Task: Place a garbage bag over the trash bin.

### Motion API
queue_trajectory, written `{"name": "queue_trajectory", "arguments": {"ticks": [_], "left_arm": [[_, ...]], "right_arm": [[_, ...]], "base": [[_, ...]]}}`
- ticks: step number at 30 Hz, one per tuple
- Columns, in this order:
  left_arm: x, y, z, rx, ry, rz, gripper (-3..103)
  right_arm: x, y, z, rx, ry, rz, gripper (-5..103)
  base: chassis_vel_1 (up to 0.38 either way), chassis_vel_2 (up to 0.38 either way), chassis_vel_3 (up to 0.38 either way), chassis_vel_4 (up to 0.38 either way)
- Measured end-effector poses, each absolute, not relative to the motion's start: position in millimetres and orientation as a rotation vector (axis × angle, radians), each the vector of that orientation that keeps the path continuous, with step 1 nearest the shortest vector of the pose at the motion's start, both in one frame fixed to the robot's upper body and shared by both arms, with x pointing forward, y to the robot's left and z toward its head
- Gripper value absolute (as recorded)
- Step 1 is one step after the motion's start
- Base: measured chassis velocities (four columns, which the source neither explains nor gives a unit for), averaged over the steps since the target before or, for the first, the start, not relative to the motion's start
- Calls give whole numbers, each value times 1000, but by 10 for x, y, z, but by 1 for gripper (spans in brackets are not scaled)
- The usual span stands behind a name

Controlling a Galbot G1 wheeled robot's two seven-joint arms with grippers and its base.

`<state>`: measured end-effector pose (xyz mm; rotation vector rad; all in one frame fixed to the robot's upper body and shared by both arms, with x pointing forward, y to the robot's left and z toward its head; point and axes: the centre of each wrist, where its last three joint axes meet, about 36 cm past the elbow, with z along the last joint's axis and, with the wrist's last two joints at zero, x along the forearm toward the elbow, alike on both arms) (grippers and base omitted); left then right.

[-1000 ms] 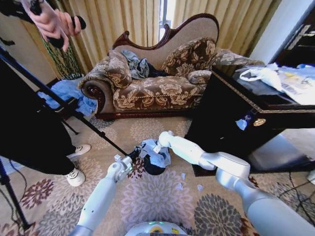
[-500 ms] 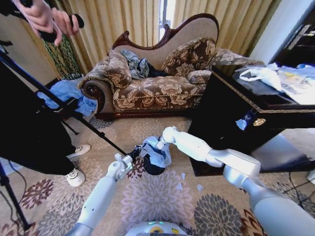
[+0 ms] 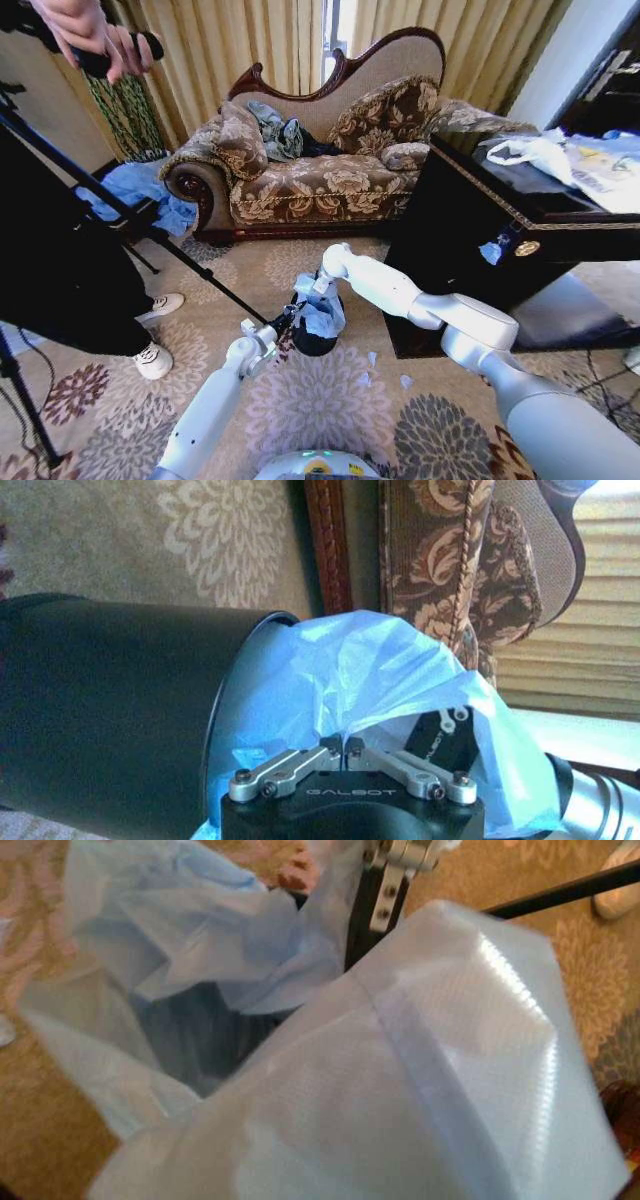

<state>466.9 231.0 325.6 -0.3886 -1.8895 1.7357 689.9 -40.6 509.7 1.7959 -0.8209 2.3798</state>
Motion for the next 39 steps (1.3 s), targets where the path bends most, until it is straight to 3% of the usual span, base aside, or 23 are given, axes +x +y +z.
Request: {"name": "queue_trajectory", "arguments": {"ticks": [39], "left_arm": [[4573, 2317, 3090, -351, -1898, 1698, 0]], "right_arm": [[6861, -713, 5310, 1800, -794, 2347, 100]], "base": [[0, 0, 0, 0]]}}
